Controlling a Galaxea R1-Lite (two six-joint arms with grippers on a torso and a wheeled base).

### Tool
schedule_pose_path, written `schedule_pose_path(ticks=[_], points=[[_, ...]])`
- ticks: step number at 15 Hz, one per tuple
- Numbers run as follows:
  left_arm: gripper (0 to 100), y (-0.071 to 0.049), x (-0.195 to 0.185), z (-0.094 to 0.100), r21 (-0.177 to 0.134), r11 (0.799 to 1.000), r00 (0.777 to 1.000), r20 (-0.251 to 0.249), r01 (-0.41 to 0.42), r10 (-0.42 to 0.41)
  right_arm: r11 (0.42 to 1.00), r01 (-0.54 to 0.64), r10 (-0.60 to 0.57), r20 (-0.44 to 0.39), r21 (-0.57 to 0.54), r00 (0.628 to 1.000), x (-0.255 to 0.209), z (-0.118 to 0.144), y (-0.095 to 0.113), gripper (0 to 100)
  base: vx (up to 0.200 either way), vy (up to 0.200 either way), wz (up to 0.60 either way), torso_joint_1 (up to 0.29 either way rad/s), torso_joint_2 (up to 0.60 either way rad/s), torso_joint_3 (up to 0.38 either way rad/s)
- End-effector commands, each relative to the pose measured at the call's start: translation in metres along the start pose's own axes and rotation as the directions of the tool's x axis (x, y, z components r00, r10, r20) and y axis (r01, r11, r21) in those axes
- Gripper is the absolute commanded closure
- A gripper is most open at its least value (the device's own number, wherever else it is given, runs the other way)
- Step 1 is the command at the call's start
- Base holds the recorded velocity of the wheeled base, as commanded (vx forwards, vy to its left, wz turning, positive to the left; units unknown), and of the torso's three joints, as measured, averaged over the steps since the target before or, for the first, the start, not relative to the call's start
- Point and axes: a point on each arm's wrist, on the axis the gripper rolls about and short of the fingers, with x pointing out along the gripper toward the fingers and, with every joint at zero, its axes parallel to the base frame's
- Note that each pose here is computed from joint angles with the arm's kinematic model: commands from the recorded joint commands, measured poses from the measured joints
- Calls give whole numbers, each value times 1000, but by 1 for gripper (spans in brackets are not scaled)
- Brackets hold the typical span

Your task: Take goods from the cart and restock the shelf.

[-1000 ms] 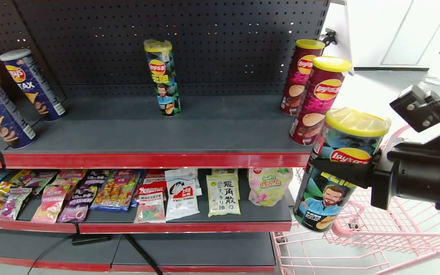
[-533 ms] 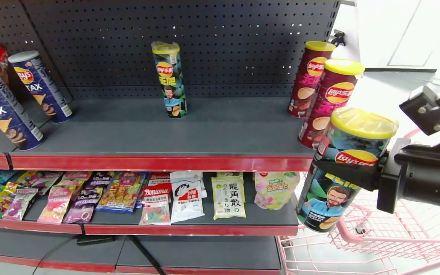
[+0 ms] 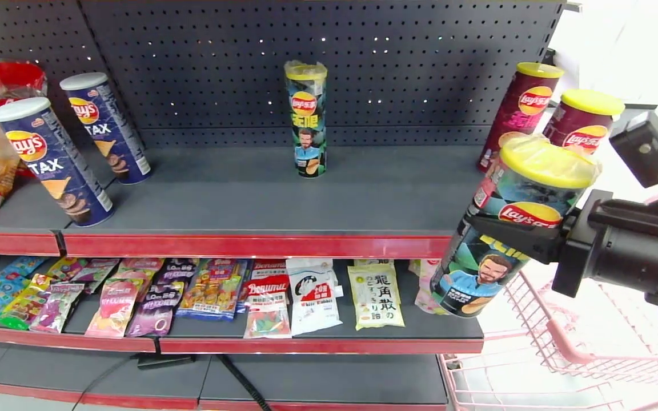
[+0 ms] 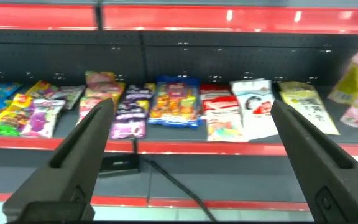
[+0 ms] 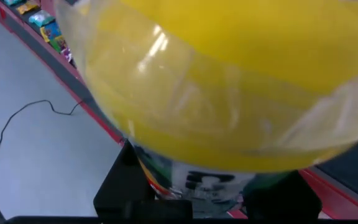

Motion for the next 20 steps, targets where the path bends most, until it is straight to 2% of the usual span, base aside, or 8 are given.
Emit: schedule_pose_path(ticks=[1, 9, 14, 20], points=[[0, 0, 0, 0, 0, 1000, 1000, -1, -1, 1, 1000, -11, 11, 3, 1, 1000, 0, 0, 0, 100, 0, 200, 0, 12, 2, 2], [0, 0, 0, 0, 0, 1000, 1000, -1, -1, 1, 1000, -4, 4, 43, -9, 999, -12, 6, 0, 100, 0, 200, 0, 0, 1, 1], [0, 0, 0, 0, 0, 1000, 1000, -1, -1, 1, 1000, -3, 3, 54, -12, 999, -16, 8, 1, 100, 0, 0, 0, 0, 0, 0], [0, 0, 0, 0, 0, 1000, 1000, -1, -1, 1, 1000, -12, 13, 35, -11, 999, -24, -3, 5, 100, 200, 0, 0, 3, 1, 6]])
